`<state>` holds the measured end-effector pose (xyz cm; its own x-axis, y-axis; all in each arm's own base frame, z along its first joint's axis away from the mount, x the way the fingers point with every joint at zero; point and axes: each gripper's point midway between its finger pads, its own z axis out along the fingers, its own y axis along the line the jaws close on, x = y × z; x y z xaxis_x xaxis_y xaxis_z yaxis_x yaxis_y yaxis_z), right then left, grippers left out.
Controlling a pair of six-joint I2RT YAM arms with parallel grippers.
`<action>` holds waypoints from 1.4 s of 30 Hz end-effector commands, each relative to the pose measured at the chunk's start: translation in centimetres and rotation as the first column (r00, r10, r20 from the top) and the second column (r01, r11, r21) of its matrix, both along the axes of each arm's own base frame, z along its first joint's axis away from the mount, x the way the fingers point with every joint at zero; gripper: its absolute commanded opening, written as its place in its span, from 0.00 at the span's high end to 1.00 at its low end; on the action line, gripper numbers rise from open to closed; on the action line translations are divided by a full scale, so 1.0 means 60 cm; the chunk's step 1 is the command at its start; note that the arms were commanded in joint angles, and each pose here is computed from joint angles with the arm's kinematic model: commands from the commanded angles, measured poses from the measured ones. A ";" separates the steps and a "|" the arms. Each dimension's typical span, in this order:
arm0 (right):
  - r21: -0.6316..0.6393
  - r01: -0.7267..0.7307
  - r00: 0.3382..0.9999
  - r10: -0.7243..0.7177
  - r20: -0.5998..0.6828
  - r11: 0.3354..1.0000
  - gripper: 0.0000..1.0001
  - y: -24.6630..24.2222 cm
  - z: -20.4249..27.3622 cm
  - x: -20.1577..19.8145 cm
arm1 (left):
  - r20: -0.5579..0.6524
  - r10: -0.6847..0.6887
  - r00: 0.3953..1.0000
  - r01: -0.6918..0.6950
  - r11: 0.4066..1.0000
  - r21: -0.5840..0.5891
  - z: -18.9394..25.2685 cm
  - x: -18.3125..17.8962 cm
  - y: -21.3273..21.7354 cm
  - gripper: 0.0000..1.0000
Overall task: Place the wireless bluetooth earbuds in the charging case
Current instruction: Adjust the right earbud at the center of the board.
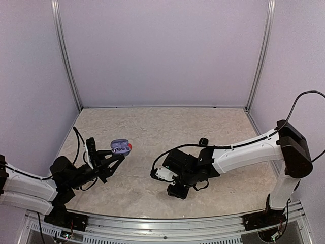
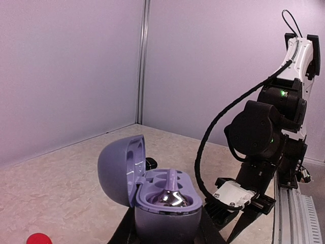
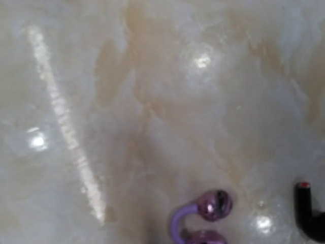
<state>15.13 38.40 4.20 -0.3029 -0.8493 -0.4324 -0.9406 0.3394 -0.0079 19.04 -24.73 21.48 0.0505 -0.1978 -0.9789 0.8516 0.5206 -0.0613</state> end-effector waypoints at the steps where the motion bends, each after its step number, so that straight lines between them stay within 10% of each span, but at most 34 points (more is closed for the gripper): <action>1: -0.022 -0.024 0.999 0.025 0.049 0.999 0.65 0.004 -0.019 0.005 | 0.027 0.008 1.000 -0.008 1.000 -0.009 0.012 0.000 0.003 1.00; 25: -0.114 -0.082 0.943 0.114 0.314 0.990 0.47 -0.007 -0.008 0.027 | 0.027 0.018 0.999 -0.017 1.000 -0.006 0.010 0.001 0.006 1.00; 42: -0.230 -0.121 0.806 0.231 0.545 0.966 0.59 -0.004 -0.048 0.034 | 0.039 0.023 0.999 -0.022 1.000 -0.007 0.015 0.000 0.008 1.00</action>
<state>17.26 38.38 2.98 0.0551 -0.9298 -0.3638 -0.8211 0.1651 -0.5464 18.87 -24.51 21.99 0.0666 -0.2022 -0.9771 0.8506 0.5234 -0.0504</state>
